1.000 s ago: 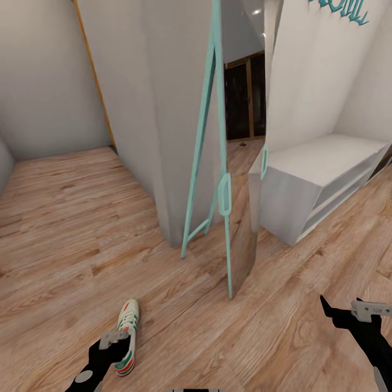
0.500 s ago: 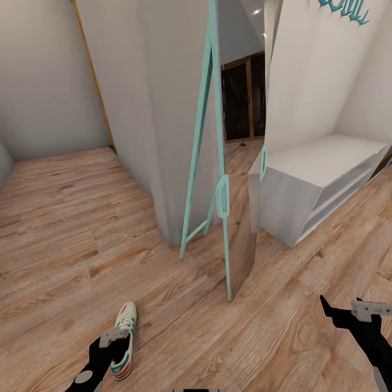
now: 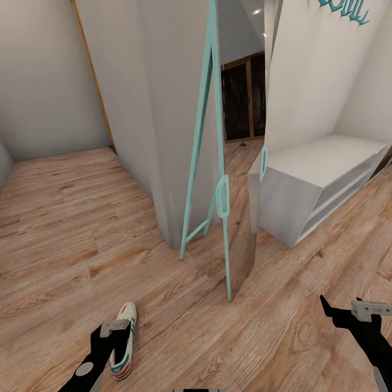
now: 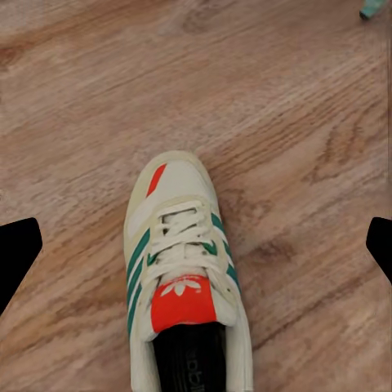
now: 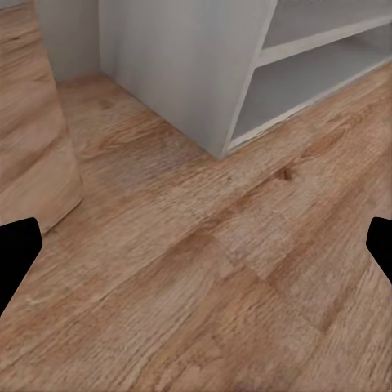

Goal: Pick up the two gym shoes and the two sandals from the corridor floor and place them onto the hallstand (shoe rack) in the corridor, making sure they are on the rack and not on the floor. Arrange them so the two gym shoes are next to each other and the two sandals are next to each other.

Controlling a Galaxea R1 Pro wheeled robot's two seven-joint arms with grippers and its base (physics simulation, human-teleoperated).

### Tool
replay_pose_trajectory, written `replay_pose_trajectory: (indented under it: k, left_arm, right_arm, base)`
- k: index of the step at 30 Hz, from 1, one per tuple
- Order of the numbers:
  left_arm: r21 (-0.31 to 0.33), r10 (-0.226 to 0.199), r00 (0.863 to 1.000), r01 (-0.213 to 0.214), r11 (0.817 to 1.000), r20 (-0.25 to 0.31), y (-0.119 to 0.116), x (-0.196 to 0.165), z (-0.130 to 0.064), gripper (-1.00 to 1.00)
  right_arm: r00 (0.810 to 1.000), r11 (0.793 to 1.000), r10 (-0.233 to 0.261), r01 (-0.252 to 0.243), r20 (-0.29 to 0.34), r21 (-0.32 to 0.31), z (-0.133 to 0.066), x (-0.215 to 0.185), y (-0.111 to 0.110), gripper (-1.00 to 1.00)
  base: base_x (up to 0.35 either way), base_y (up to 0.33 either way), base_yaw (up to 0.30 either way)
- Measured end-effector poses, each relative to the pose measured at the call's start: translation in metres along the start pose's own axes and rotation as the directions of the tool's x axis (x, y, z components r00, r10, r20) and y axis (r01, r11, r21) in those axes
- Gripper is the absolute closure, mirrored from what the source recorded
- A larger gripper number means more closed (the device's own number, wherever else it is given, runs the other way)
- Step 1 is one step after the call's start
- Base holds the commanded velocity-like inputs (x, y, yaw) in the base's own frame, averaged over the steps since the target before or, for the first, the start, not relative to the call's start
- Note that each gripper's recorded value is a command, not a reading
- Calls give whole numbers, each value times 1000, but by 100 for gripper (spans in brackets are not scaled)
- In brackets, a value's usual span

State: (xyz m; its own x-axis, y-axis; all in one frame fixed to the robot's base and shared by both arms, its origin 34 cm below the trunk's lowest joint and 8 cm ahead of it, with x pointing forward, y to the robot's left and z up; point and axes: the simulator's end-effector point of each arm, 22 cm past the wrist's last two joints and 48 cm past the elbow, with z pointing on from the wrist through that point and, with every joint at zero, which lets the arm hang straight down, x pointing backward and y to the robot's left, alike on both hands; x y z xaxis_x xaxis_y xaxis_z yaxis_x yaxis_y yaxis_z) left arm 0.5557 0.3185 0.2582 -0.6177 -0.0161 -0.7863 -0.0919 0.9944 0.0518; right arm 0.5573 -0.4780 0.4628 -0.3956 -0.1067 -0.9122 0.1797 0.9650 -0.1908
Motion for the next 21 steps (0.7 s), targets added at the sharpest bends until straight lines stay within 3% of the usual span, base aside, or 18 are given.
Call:
replay_pose_trajectory:
  k: [13, 21]
  left_arm:
    - [0, -4, 1000, 4, 1000, 26, -1, -11, 1, -100]
    - [-1, -2, 1000, 2, 1000, 3, 0, 1, 4, -100]
  right_arm:
    - [1000, 1000, -1, 1, 0, 2, 0, 0, -1, -100]
    - [1000, 999, 5, -4, -22, 43, 1, 11, -20, -100]
  base:
    - [0, 0, 0]
    - [0, 0, 0]
